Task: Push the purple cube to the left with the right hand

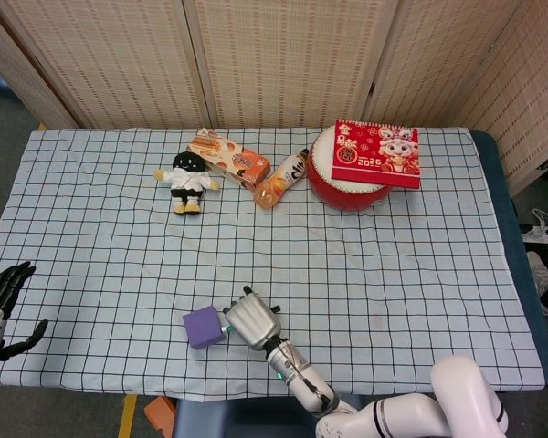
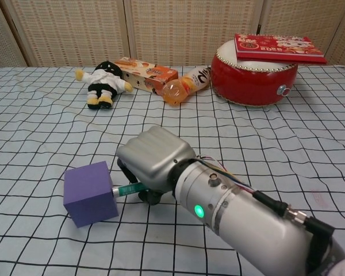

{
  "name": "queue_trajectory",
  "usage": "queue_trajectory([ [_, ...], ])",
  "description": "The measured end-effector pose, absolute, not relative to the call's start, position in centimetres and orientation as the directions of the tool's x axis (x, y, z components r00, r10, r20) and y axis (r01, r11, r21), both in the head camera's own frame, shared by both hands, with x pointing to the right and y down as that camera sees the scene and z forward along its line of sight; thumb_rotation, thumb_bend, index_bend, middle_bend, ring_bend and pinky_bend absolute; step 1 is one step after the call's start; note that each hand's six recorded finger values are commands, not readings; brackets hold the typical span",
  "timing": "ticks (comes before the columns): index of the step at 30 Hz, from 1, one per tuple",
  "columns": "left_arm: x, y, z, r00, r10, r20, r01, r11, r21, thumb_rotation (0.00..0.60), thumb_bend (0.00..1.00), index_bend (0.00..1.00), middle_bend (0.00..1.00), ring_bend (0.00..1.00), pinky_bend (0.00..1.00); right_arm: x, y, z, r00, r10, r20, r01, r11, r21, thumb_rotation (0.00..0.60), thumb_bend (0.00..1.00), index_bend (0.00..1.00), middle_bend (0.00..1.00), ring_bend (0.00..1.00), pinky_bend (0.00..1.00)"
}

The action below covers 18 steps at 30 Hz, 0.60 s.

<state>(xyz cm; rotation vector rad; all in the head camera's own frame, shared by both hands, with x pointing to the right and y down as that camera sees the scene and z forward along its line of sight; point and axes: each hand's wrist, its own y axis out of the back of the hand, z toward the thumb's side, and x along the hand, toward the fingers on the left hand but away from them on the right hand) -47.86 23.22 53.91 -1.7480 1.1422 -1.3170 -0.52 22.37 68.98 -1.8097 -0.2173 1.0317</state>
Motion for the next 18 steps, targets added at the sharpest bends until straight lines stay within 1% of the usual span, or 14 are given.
queue_trajectory([
  [18,-48.0,23.2,53.9,0.115,-0.913,0.392,-0.261,-0.408,-0.875,0.6,0.36,0.0,0.0,0.0,0.12,-7.3,22.2,70.0,0.621,0.578,-0.53,-0.253,-0.492,-0.833,0.6,0.48,0.97,0.85,0.56,0.31],
])
